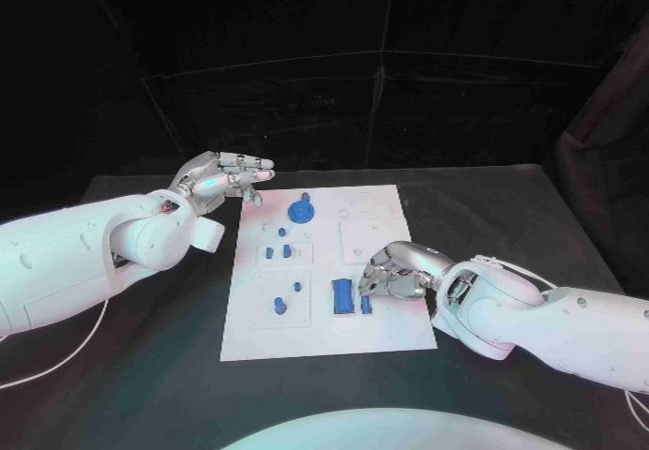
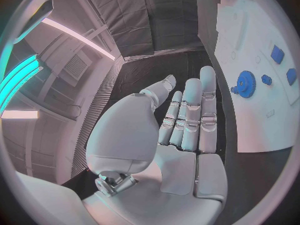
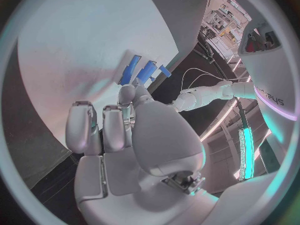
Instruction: Assemble the parts on the task board
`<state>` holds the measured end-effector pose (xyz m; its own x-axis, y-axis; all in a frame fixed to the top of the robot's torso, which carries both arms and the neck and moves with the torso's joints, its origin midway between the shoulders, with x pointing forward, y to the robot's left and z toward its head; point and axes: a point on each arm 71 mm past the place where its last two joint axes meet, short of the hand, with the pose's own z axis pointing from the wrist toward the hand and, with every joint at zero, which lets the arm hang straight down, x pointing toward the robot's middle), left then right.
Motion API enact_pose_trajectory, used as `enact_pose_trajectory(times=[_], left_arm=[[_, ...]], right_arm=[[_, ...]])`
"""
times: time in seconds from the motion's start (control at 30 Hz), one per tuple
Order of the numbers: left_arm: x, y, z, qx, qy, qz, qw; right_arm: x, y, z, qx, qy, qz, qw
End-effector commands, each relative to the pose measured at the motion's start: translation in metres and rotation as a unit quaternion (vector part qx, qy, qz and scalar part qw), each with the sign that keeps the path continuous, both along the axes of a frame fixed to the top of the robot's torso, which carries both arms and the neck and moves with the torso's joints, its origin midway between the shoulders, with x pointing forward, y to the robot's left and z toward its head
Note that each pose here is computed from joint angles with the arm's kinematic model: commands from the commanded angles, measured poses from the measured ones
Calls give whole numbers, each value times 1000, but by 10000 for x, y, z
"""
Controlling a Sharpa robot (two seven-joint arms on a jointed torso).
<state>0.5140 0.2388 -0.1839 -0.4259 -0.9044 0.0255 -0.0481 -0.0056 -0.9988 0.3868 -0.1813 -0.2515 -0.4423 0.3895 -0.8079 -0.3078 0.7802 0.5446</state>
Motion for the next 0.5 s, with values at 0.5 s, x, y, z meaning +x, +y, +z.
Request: enact_pose_trajectory(times=[0.5], left_arm=[[-4, -8, 10, -4, 1, -5, 1000]], right_arm=[[14, -2, 2, 8, -7, 3, 1000]])
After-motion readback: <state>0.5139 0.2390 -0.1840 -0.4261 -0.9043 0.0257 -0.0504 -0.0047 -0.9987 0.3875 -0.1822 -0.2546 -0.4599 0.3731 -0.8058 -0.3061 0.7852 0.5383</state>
